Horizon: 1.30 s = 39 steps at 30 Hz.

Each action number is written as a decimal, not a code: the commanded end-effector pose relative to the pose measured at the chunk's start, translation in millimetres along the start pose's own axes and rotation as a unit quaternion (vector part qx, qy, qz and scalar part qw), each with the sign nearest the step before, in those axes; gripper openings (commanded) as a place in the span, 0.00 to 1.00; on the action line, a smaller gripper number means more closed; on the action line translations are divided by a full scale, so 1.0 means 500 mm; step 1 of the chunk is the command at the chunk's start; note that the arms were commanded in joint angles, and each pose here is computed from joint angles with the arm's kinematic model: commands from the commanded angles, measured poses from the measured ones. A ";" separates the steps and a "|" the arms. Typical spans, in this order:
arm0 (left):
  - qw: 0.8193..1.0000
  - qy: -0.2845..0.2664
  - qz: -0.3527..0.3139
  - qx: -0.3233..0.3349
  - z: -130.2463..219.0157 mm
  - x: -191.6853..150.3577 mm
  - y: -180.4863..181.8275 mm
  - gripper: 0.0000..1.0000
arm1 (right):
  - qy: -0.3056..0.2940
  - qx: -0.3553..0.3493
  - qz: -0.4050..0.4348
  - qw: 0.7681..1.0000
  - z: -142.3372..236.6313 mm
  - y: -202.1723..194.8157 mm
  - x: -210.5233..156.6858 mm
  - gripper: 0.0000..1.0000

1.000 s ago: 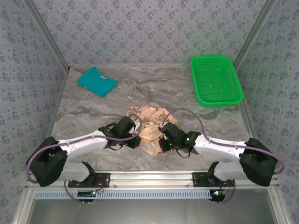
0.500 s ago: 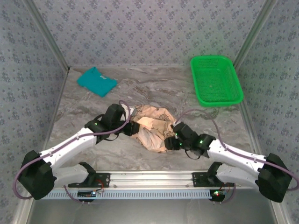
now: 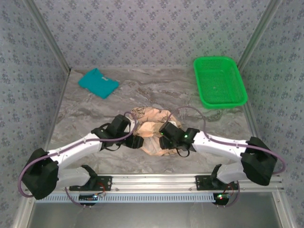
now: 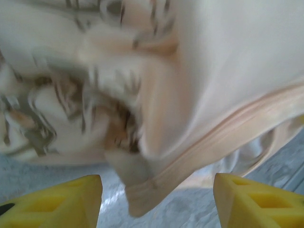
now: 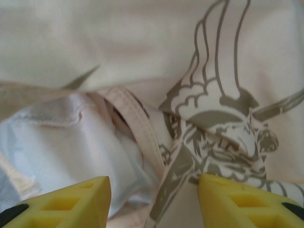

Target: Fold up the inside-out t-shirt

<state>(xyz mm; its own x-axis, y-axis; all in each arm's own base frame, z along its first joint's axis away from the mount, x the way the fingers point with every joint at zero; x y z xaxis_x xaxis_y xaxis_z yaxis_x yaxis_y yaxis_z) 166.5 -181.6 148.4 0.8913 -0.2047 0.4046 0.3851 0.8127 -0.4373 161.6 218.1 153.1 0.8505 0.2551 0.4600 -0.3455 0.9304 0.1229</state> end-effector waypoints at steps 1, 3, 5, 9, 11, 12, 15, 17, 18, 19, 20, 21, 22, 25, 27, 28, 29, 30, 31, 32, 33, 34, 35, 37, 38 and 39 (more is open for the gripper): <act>0.999 0.000 -0.029 0.043 -0.018 -0.010 0.008 0.64 | -0.029 -0.056 0.022 0.998 0.001 0.019 0.029 0.51; 0.997 -0.006 -0.032 0.069 -0.026 -0.005 0.014 0.62 | -0.026 -0.067 0.021 0.997 -0.020 0.024 0.035 0.45; 0.995 -0.018 -0.035 0.096 -0.029 0.009 0.019 0.57 | -0.028 -0.084 0.028 0.996 -0.035 0.027 0.041 0.42; 0.990 -0.027 -0.079 0.118 -0.010 0.060 -0.005 0.14 | -0.042 -0.131 0.028 0.990 -0.049 0.014 0.044 0.44; 0.988 -0.035 -0.091 0.122 0.007 0.077 -0.016 0.07 | -0.057 -0.135 0.026 0.989 -0.050 0.013 0.048 0.49; 0.988 -0.040 -0.093 0.113 0.013 0.082 -0.022 0.04 | -0.065 -0.131 0.026 0.989 -0.051 0.016 0.052 0.52; 0.991 -0.054 -0.092 0.074 0.028 0.085 -0.038 0.00 | -0.081 -0.137 0.029 0.987 -0.056 0.024 0.065 0.55; 0.993 -0.057 -0.085 0.054 0.035 0.085 -0.045 0.01 | -0.084 -0.161 0.036 0.983 -0.060 0.027 0.071 0.58; 0.994 -0.058 -0.081 0.047 0.038 0.084 -0.049 0.04 | -0.085 -0.175 0.043 0.980 -0.066 0.029 0.071 0.58; 0.994 -0.061 -0.077 0.043 0.041 0.083 -0.049 0.09 | -0.087 -0.178 0.058 0.978 -0.071 0.037 0.072 0.59; 0.994 -0.064 -0.074 0.041 0.041 0.082 -0.048 0.17 | -0.086 -0.183 0.066 0.977 -0.077 0.043 0.072 0.59; 0.994 -0.068 -0.071 0.041 0.041 0.080 -0.047 0.30 | -0.085 -0.188 0.069 0.976 -0.081 0.048 0.071 0.60; 0.994 -0.071 -0.068 0.046 0.038 0.076 -0.041 0.43 | -0.082 -0.190 0.067 0.976 -0.087 0.051 0.069 0.60; 0.993 -0.082 -0.063 0.060 0.027 0.074 -0.022 0.55 | -0.075 -0.194 0.058 0.976 -0.100 0.047 0.063 0.60; 0.992 -0.087 -0.058 0.069 0.013 0.076 -0.006 0.57 | -0.076 -0.189 0.055 0.978 -0.099 0.045 0.063 0.59; 0.992 -0.086 -0.055 0.071 0.006 0.079 0.003 0.57 | -0.076 -0.181 0.058 0.979 -0.099 0.047 0.062 0.59; 0.993 -0.083 -0.055 0.071 0.000 0.081 0.007 0.57 | -0.076 -0.165 0.064 0.981 -0.100 0.052 0.063 0.59; 0.993 -0.079 -0.058 0.072 -0.006 0.085 0.011 0.57 | -0.074 -0.140 0.073 0.985 -0.102 0.061 0.063 0.59; 0.992 -0.077 -0.060 0.075 -0.014 0.087 0.015 0.57 | -0.071 -0.120 0.086 0.987 -0.104 0.067 0.065 0.59; 0.992 -0.075 -0.061 0.076 -0.019 0.089 0.017 0.55 | -0.068 -0.117 0.092 0.987 -0.104 0.069 0.064 0.59; 0.992 -0.075 -0.062 0.076 -0.025 0.092 0.018 0.49 | -0.063 -0.132 0.087 0.985 -0.103 0.063 0.063 0.58; 0.992 -0.073 -0.061 0.077 -0.029 0.095 0.019 0.41 | -0.056 -0.152 0.076 0.984 -0.103 0.054 0.060 0.58; 0.992 -0.072 -0.061 0.079 -0.030 0.098 0.019 0.35 | -0.051 -0.168 0.068 0.982 -0.104 0.044 0.058 0.57; 0.992 -0.070 -0.063 0.088 -0.024 0.101 0.020 0.20 | -0.045 -0.197 0.049 0.978 -0.105 0.023 0.049 0.54; 0.991 -0.071 -0.065 0.093 -0.018 0.100 0.021 0.14 | -0.045 -0.207 0.046 0.976 -0.103 0.016 0.045 0.52; 0.990 -0.077 -0.068 0.100 -0.008 0.100 0.023 0.07 | -0.046 -0.217 0.046 0.974 -0.098 0.013 0.043 0.51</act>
<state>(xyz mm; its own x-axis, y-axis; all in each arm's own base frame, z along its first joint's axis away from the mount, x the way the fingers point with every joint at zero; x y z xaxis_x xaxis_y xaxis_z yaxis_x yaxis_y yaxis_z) 210.9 -186.1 144.1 0.8123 -0.2562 0.5240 0.4247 0.8756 -0.2301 199.0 259.1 121.1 0.7584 0.3559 0.5461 -0.2769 0.9343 -0.2244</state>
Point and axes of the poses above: each hand's point on the last joint's axis, 136 mm out from that joint toward the fingers, its own z axis back along the fingers, its own y axis along the line the jaws close on, x = y × z, the point moved 9 cm from there along z, back along the fingers, and after that the axes turned 5 degrees about z, right-handed, at the moved point
